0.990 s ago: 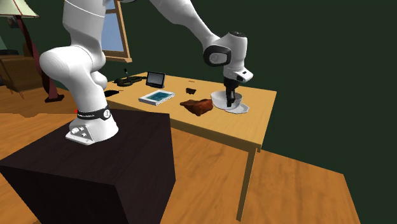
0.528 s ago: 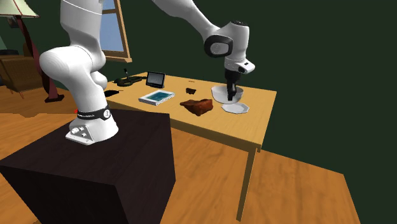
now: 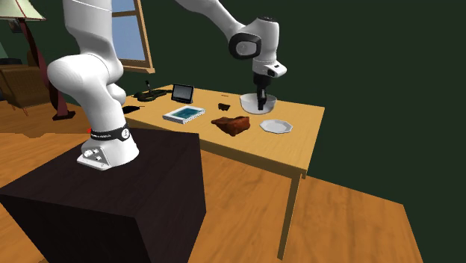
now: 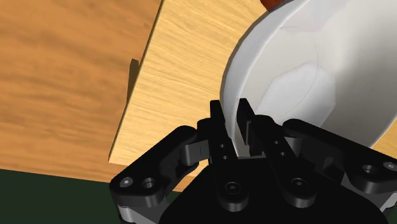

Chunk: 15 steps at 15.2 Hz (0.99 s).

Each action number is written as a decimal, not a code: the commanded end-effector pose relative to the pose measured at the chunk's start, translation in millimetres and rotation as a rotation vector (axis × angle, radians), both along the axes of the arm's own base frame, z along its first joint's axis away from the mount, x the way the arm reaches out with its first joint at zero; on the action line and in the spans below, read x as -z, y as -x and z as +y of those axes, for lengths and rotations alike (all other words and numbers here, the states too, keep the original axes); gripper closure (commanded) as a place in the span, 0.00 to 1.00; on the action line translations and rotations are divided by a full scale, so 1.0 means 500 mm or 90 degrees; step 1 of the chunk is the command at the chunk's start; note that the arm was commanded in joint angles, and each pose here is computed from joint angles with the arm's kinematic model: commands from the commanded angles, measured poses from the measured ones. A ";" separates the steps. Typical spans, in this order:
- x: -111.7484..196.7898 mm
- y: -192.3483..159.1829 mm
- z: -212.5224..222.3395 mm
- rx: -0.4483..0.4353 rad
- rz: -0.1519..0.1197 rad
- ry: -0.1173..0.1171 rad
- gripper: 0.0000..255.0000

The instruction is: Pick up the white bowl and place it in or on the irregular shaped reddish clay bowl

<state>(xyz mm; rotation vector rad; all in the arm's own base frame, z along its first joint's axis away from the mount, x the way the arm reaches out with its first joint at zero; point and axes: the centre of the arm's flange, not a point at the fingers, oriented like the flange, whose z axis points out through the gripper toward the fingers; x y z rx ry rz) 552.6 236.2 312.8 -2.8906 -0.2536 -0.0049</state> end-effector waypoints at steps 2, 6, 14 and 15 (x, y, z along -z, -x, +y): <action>-0.008 0.065 0.047 0.000 0.000 0.000 1.00; -0.018 0.152 0.105 0.000 0.000 0.000 1.00; -0.039 0.325 0.221 0.000 0.000 0.000 1.00; -0.028 0.325 0.221 0.000 0.000 0.000 1.00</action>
